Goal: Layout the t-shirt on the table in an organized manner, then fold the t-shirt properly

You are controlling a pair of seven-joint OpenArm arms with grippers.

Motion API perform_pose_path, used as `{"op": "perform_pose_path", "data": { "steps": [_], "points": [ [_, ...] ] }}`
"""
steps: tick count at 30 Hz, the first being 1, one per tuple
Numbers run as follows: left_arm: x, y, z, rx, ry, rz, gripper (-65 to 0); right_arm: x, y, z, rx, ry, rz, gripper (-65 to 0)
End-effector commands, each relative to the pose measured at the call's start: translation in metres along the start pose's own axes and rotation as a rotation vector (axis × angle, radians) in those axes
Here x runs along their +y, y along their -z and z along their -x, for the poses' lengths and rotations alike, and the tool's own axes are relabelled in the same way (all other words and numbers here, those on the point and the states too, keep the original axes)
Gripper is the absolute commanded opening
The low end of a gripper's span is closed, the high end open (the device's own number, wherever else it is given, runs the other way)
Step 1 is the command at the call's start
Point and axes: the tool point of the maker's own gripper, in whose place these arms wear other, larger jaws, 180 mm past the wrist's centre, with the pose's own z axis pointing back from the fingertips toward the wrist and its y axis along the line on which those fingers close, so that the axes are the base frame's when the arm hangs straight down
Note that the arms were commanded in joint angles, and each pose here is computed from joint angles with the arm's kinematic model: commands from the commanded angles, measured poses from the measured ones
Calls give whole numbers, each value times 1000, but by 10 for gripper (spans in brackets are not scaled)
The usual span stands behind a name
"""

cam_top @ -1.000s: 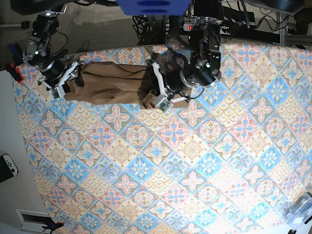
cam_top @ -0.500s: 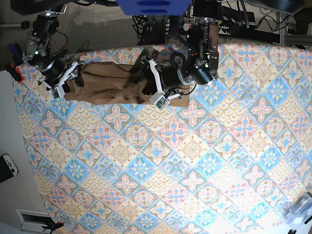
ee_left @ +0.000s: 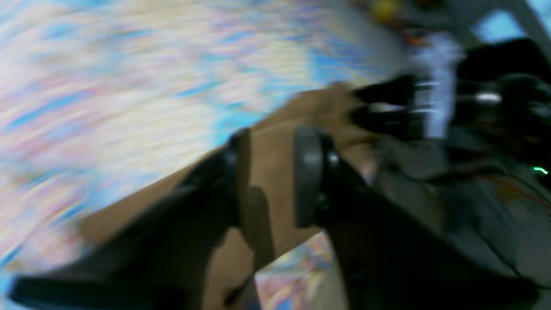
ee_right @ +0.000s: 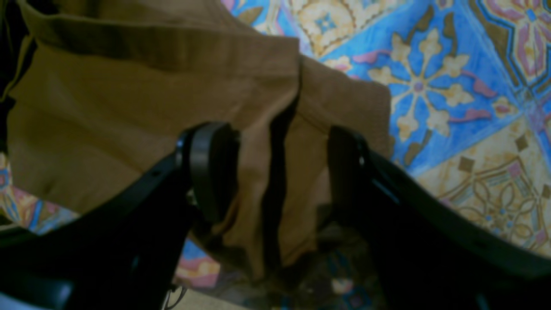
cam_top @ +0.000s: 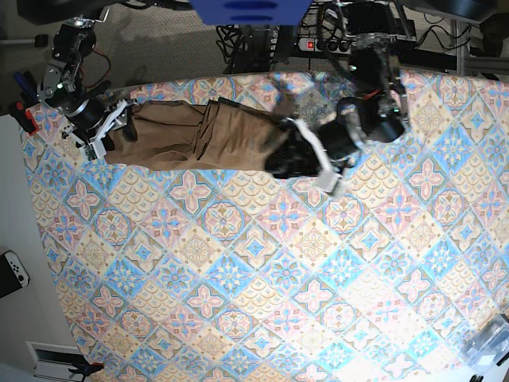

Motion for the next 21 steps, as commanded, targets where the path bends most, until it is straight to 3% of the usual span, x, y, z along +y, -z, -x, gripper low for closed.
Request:
{"op": "perform_pose_path", "data": {
  "steps": [1,5,9,12,21],
  "points": [
    [-4,3,-4,-27,-11,30,-579,-5,-4,-13,-40,-18,5,-316],
    [6,19,39,83,-116,61,-650,-5,-4,-13,-42,-18,5,-316],
    [1,35,78,207,-170,116,-650,-6,-5,-13,-43,-17,8,-316],
    [8,38,108,301,-181,90,-650,-6,-6,-17,-53,-24,12,-316],
    [14,38,105,232,-183,53,-650,1,-21,-55,-144,-108,32,-312]
  ]
}}
